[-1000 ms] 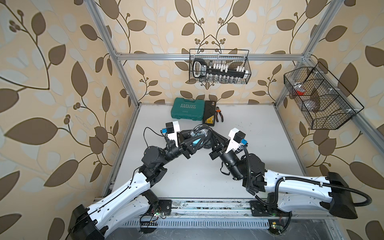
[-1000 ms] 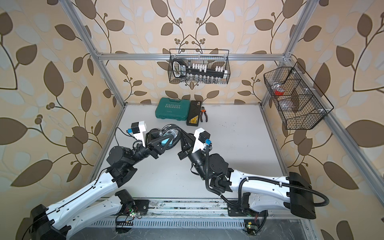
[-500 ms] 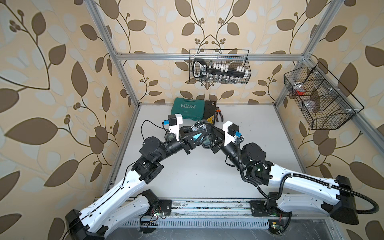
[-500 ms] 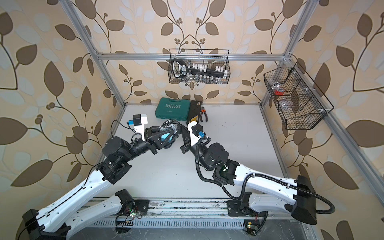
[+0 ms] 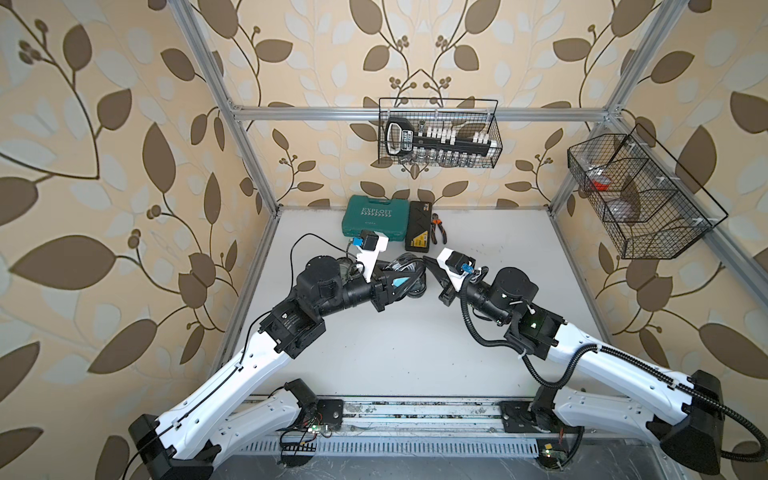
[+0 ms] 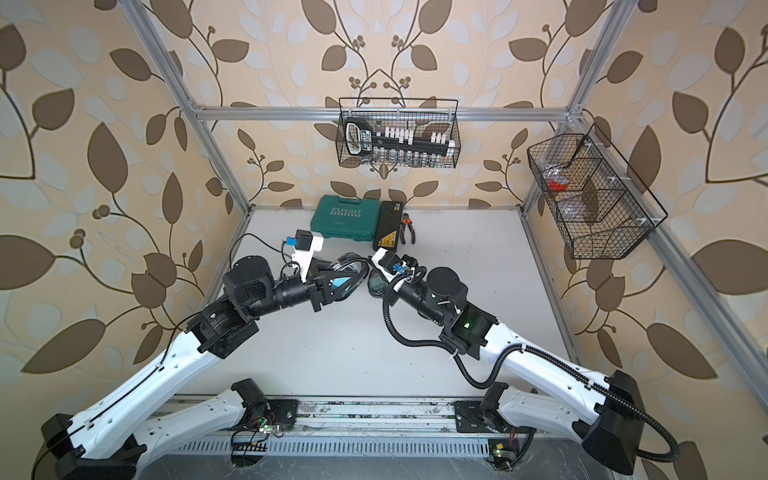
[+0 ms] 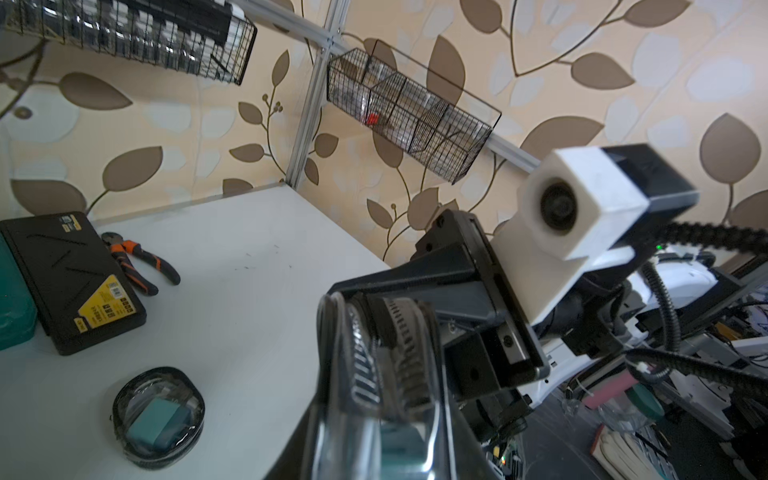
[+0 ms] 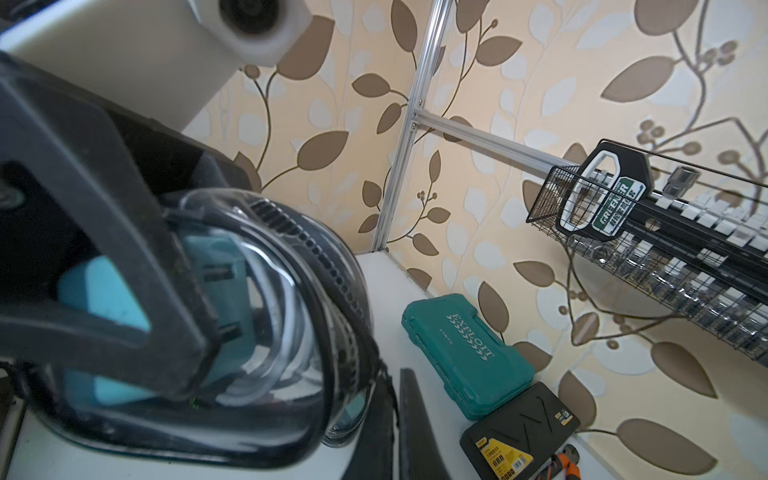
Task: Pack away charging kits
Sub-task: Zip the zipper on the storage bag.
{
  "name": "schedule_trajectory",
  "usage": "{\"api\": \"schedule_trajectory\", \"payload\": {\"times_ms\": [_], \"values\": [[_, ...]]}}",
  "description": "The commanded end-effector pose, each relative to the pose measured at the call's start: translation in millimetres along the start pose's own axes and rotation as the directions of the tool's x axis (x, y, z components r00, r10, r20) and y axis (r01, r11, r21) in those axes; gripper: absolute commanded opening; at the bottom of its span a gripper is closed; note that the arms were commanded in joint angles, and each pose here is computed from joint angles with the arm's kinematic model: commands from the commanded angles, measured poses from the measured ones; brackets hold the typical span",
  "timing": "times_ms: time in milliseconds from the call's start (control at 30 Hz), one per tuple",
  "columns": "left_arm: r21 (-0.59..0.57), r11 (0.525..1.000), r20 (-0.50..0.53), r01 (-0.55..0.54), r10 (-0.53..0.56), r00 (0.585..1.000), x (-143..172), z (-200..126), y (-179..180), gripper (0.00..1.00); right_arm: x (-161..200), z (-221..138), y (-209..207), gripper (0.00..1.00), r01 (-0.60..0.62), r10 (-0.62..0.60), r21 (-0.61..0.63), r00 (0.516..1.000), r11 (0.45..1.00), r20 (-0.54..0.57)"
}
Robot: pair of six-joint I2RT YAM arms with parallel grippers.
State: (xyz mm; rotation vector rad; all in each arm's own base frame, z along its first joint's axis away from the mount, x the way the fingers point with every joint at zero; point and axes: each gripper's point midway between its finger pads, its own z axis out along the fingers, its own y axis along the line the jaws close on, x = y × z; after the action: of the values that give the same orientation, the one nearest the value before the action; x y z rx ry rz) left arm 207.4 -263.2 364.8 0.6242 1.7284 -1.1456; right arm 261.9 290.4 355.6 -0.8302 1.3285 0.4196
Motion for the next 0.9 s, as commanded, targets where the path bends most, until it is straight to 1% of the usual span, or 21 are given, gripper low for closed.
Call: {"api": "schedule_trajectory", "payload": {"times_ms": [0,67,167,400,533,600,700,800,867], "values": [[0.056,0.997,-0.204,0.053,-0.040,0.978,43,4,-7,0.00,-34,-6,-28,0.00,0.124,-0.131,0.098,0.989,0.987,0.066],[0.052,0.997,-0.218,0.063,-0.051,0.975,48,7,-3,0.00,-36,-6,-37,0.00,0.140,-0.149,0.137,0.987,0.981,0.061],[0.039,0.996,-0.234,0.078,-0.066,0.970,54,10,1,0.00,-38,-6,-45,0.00,0.179,-0.190,0.157,0.980,0.971,0.055],[0.016,0.994,-0.298,0.104,-0.094,0.950,73,24,14,0.00,-50,3,-25,0.00,0.346,-0.347,0.032,0.935,0.938,0.072],[0.008,0.994,-0.328,0.105,-0.097,0.940,81,30,17,0.00,-53,10,-26,0.00,0.430,-0.431,0.026,0.901,0.902,0.060],[-0.004,0.995,-0.337,0.100,-0.096,0.937,84,33,20,0.00,-50,12,-15,0.00,0.506,-0.502,-0.027,0.861,0.862,0.083],[-0.043,0.994,-0.348,0.098,-0.107,0.931,87,37,28,0.00,-43,8,12,0.00,0.611,-0.591,-0.143,0.790,0.778,0.163],[-0.063,0.993,-0.365,0.100,-0.116,0.924,92,43,35,0.00,-42,-3,37,0.00,0.681,-0.625,-0.204,0.729,0.703,0.279],[-0.073,0.992,-0.375,0.102,-0.122,0.919,95,46,38,0.00,-41,-8,50,0.00,0.720,-0.639,-0.222,0.689,0.658,0.342]]}}
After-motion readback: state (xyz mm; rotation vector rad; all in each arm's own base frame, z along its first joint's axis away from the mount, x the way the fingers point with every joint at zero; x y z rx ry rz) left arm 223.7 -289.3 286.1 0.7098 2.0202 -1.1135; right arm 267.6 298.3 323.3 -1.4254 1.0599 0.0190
